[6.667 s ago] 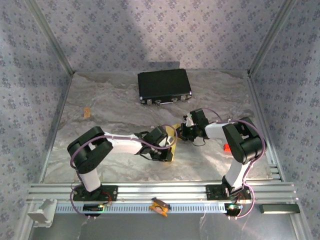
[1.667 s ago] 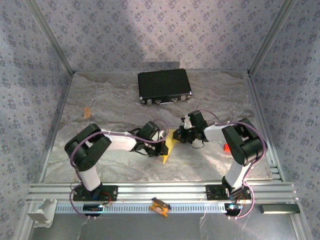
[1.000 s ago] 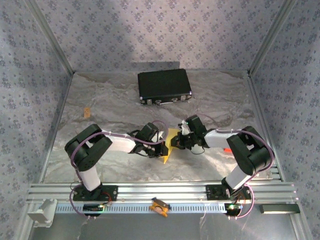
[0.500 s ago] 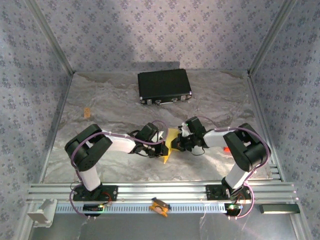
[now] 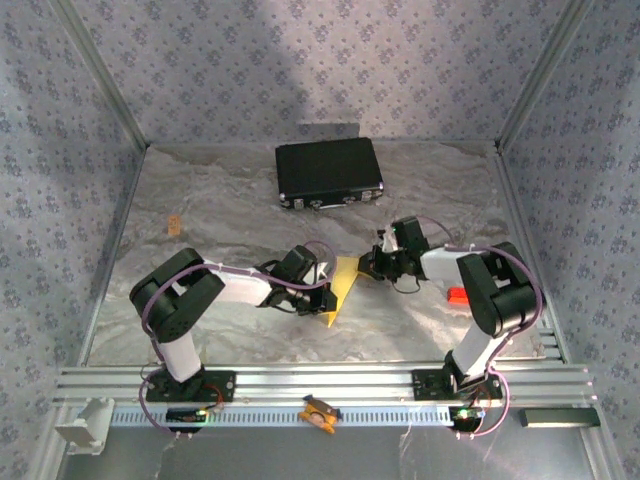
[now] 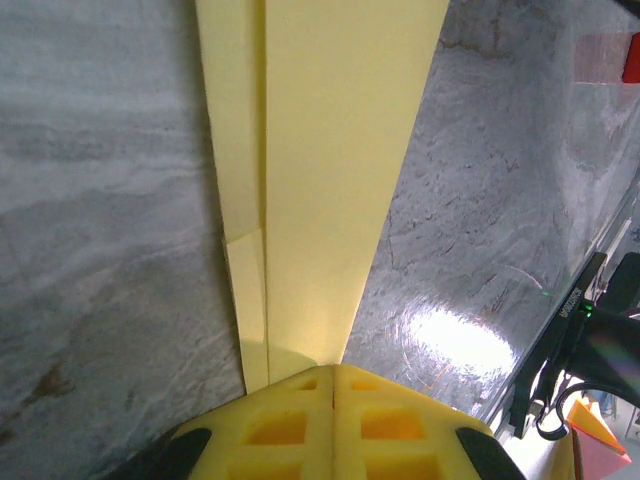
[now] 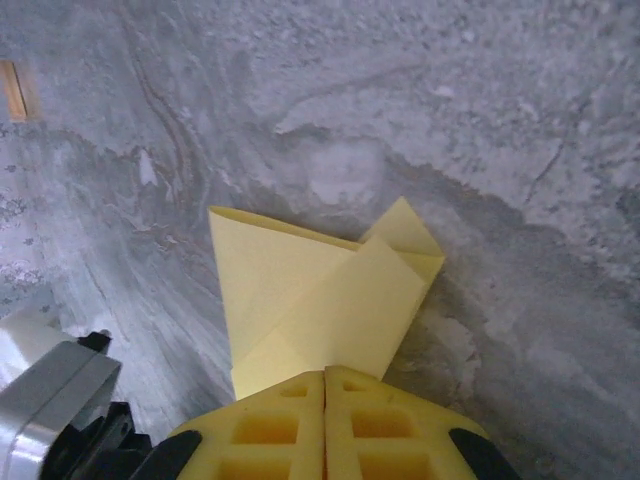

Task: Fold a paper plane with a square sheet of paper (pick it up from the middle)
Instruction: Fold the wing for the fifth time at the center of the table, then move the paper plane to the center of the table.

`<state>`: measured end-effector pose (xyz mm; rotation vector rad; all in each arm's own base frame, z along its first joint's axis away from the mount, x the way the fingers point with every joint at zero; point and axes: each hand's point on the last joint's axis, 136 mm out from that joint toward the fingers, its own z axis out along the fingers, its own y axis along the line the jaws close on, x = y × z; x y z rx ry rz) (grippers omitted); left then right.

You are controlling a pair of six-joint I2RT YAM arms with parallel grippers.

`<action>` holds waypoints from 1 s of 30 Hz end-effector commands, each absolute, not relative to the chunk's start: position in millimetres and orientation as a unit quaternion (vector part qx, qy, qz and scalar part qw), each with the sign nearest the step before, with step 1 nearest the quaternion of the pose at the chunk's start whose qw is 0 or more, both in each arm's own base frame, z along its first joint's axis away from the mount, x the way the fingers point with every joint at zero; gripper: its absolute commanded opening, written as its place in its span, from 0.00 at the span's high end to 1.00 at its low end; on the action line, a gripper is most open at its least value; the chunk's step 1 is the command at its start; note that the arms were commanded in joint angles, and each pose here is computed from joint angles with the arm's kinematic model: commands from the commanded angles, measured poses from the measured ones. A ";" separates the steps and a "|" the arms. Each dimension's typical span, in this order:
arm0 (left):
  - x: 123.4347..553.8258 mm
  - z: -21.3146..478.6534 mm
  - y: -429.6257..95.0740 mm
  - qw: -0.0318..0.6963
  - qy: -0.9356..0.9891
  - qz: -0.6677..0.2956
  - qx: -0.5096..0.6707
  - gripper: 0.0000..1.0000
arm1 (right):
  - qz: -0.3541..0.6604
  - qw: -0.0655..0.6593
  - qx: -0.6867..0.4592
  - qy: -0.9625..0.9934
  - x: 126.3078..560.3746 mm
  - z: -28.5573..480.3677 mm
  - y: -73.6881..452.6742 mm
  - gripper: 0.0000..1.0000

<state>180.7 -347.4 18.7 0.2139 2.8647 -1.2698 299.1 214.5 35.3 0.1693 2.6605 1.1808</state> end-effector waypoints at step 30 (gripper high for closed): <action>220.9 39.3 -323.3 0.012 0.925 -0.372 0.072 0.69 | 0.400 0.068 0.045 0.913 239.5 33.4 235.0 0.79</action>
